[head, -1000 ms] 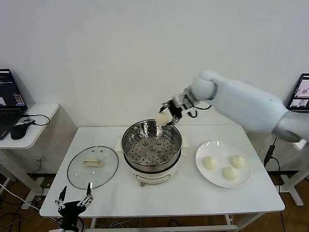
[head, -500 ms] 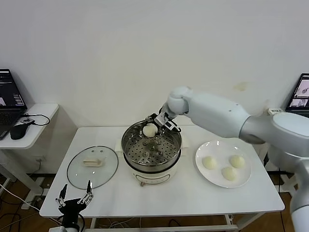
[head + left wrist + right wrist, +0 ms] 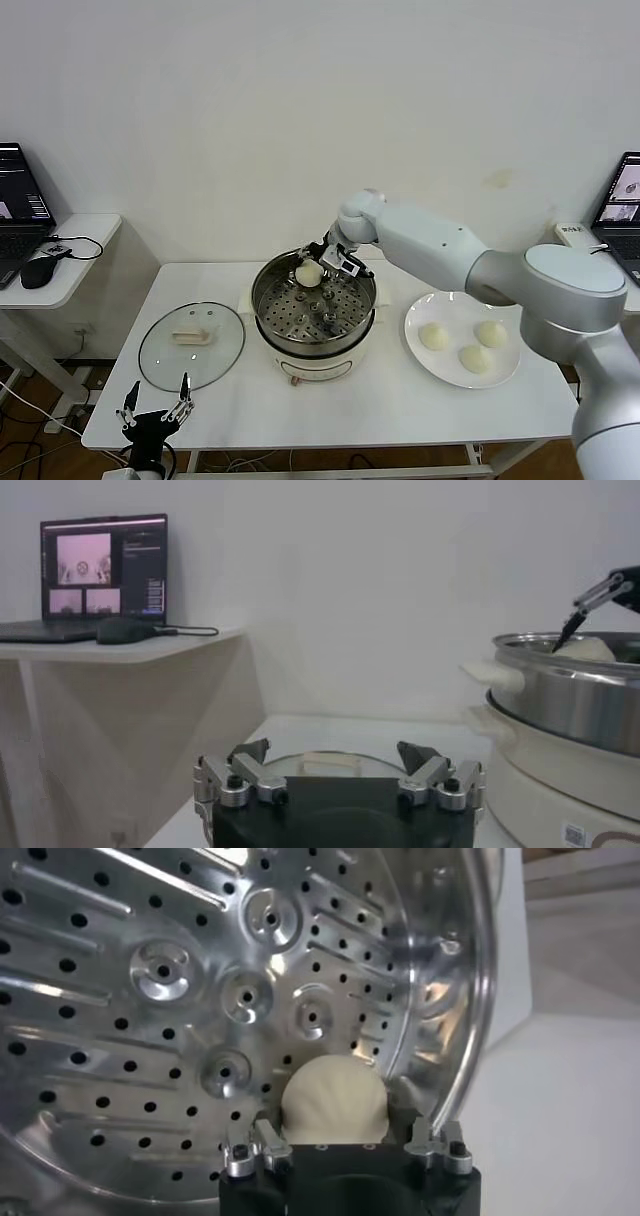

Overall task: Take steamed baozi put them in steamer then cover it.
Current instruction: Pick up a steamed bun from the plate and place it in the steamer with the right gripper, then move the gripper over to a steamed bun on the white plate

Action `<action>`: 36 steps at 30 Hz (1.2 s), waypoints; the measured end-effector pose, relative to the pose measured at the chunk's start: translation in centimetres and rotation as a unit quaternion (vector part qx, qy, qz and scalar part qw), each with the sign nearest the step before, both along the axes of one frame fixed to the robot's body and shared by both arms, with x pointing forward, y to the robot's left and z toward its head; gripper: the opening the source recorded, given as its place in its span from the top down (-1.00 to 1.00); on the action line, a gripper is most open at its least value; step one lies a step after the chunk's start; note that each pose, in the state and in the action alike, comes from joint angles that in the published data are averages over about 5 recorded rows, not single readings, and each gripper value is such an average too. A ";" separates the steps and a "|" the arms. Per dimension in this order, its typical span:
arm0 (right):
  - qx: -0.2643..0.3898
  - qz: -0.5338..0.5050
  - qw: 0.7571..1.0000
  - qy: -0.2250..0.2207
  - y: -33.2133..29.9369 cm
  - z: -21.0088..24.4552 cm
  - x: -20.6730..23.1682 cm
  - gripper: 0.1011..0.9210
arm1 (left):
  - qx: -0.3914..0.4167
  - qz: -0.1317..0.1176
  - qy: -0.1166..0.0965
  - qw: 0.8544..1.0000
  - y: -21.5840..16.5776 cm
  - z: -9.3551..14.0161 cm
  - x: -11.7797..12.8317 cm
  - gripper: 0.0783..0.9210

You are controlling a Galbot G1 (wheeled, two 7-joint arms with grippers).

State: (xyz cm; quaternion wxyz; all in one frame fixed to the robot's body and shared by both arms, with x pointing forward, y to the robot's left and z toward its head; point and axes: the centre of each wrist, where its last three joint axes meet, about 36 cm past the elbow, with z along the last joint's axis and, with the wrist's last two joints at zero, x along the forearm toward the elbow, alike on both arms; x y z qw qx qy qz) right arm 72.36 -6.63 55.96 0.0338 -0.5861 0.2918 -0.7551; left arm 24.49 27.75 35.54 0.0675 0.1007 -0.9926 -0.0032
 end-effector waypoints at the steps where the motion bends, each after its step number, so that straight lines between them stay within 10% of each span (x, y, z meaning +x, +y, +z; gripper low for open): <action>1: -0.001 0.002 1.000 -0.001 0.0 -0.1 0.0 -0.58 | 0.000 0.000 0.000 1.000 0.0 0.0 0.0 -0.77; 19: 0.051 -0.116 0.992 0.025 -3.5 7.6 -1.8 -0.76 | 0.009 -0.013 0.001 1.000 -0.5 1.4 -0.5 -0.77; 36: 0.060 -0.360 0.927 0.088 -18.3 11.4 -9.4 -0.76 | 0.029 -0.026 -0.005 0.999 0.1 2.9 -0.5 -0.77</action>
